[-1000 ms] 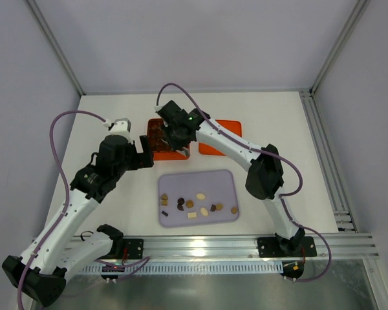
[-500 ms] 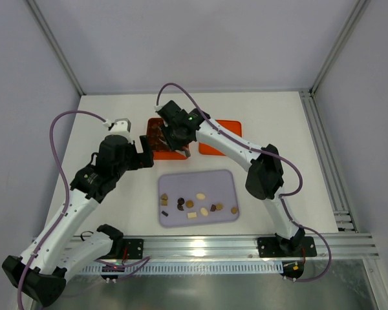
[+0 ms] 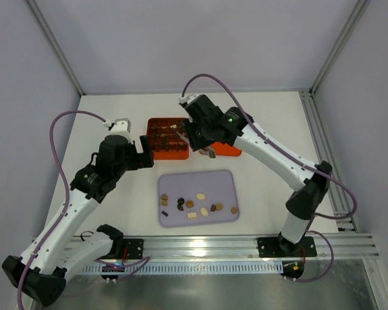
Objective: Pack the chocolate
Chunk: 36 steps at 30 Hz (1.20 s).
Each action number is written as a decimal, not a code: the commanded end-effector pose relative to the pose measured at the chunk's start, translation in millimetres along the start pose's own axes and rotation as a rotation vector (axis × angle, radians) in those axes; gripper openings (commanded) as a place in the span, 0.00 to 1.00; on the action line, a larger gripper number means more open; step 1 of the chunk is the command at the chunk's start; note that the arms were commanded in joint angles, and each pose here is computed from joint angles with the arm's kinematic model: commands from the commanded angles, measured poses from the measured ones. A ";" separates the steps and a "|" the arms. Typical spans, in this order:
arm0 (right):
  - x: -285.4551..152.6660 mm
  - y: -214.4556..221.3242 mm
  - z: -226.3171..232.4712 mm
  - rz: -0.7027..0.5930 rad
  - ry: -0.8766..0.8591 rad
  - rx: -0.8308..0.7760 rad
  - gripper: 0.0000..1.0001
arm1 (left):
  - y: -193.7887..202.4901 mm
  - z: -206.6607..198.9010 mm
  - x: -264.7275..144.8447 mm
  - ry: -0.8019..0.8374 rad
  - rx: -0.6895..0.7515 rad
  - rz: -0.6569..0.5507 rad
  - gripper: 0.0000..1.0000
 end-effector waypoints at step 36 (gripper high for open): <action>-109.8 212.0 -35.5 0.483 -0.025 -0.300 0.45 | -2.3 -4.4 5.4 0.020 -0.021 -0.007 1.00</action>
Point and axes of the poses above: each gripper's point midway between its finger pads, its own x axis out along the fingers, its own z axis along the line the jaws close on, y = z × x, the point moved 2 cm from there along -x, back along the fingers, and after that the axes turned 8 degrees about x, right-handed, at the moved point
